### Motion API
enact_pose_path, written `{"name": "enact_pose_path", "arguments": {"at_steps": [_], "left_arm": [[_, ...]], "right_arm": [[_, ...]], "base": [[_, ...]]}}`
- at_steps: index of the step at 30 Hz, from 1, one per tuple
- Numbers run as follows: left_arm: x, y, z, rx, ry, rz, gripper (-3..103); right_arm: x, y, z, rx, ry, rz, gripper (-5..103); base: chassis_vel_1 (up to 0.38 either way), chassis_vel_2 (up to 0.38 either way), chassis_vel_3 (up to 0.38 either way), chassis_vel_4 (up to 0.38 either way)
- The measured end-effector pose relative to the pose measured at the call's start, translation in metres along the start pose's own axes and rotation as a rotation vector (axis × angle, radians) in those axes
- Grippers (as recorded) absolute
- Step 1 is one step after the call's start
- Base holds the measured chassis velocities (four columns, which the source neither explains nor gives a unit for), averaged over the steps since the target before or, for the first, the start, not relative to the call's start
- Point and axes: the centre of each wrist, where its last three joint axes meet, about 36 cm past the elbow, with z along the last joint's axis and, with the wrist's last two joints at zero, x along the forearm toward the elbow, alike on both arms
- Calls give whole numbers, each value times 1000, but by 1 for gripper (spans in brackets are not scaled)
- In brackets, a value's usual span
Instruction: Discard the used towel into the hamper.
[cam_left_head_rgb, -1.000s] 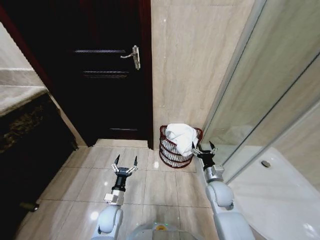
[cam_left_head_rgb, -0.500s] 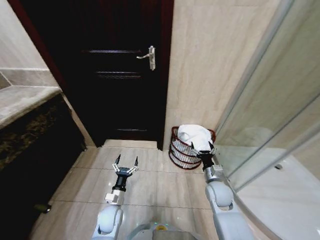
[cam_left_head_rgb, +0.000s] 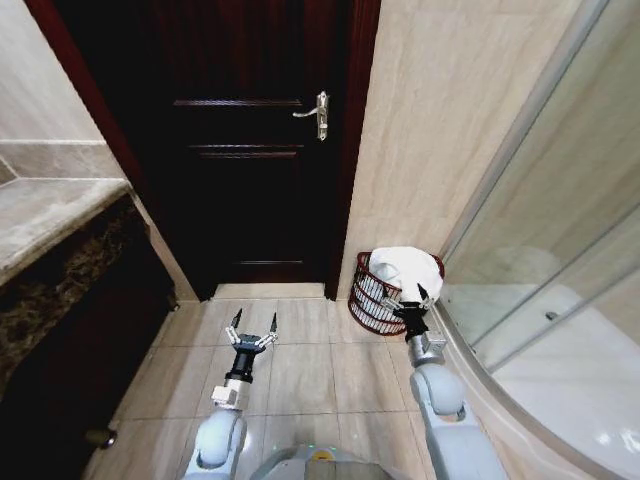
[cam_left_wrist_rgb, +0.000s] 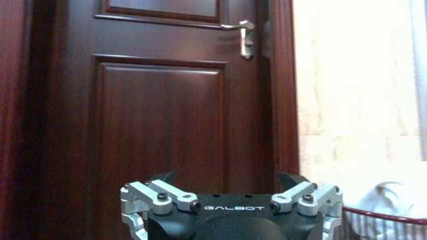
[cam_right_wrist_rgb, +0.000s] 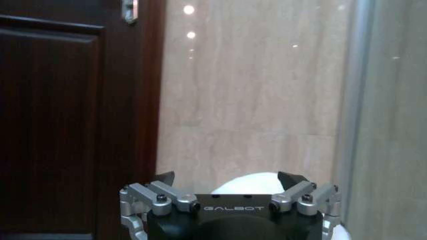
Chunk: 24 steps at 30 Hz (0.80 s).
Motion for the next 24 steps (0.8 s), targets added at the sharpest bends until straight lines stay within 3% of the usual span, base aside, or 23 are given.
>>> {"name": "enact_pose_path", "arguments": {"at_steps": [13,24], "left_arm": [[2,-3,1,13,-13,1,100],[3,-4,0,10,-14,9,100]], "right_arm": [[2,0,2,-22,-52,53,100],[6,0,5,-24,-51,73,100]], "base": [[-51,-50,-15,-16],[-84,110,82,-92]]}}
